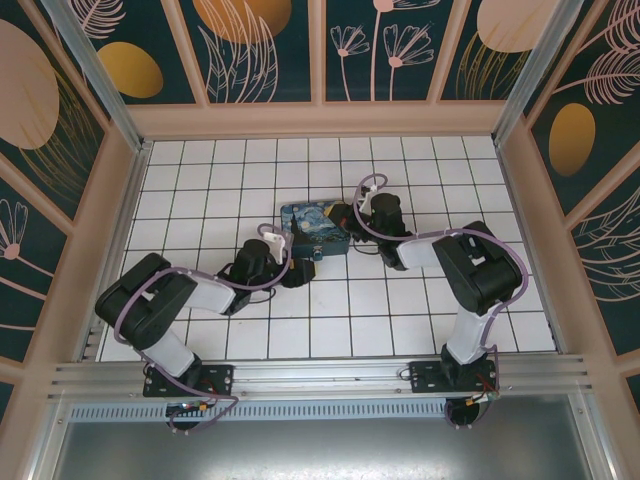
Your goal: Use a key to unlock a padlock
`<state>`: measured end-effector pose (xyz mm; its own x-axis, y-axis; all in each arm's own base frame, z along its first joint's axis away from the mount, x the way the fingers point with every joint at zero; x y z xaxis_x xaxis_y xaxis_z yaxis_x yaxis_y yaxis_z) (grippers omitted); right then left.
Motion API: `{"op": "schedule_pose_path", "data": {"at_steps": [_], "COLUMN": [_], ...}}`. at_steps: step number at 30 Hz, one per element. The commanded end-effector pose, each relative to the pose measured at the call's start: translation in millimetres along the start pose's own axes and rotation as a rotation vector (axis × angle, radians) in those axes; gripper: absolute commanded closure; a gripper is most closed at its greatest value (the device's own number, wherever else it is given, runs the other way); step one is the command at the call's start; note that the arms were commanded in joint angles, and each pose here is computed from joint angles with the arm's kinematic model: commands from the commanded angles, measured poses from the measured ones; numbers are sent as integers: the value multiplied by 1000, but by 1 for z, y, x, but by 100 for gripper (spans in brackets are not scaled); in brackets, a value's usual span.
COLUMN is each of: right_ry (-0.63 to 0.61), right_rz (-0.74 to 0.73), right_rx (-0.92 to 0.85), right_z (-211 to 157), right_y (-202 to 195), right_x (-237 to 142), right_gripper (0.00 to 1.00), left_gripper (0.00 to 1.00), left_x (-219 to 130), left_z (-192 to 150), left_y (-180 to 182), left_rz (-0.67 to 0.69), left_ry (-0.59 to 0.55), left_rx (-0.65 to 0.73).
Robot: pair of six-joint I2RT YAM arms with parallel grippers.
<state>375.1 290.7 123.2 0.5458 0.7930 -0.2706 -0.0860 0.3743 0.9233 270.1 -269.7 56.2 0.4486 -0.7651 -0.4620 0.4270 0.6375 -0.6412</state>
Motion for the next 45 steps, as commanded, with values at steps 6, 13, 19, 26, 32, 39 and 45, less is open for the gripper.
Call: {"op": "schedule_pose_path", "data": {"at_steps": [6, 13, 19, 26, 32, 39, 45], "right_ry": [-13, 3, 10, 17, 22, 24, 24], "right_rz": [16, -2, -14, -25, -28, -28, -29], "right_rx": [6, 12, 20, 23, 24, 26, 33], "right_z": [-4, -10, -12, -14, -15, -16, -17], "right_y": [3, -4, -11, -16, -19, -20, -23], "right_x": [1, 6, 8, 9, 11, 11, 12], "right_gripper": [100, 100, 100, 100, 100, 100, 100], "left_gripper": [35, 36, 37, 38, 38, 38, 37], "left_x": [13, 26, 33, 43, 54, 57, 59], "left_z": [20, 19, 18, 18, 17, 19, 22], "left_y": [1, 13, 15, 6, 1, -1, 0], "left_rz": [19, 67, 58, 0, -23, -47, -38], "left_ry": [-72, -54, -53, -42, -25, -32, -52], "left_rx": [105, 167, 182, 191, 194, 183, 161]}}
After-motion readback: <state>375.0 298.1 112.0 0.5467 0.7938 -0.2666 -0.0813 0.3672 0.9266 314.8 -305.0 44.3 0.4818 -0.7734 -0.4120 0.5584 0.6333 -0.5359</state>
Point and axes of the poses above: each hand's point on the last joint's axis, 136 mm out from that joint toward the fingers, its own x axis out along the fingers, its own y axis along the line the jaws close on, z = x × y, the point moved 1 cm from there along -x, back along the fingers, and after that the axes turned 1 degree about x, right-handed, at the moved point
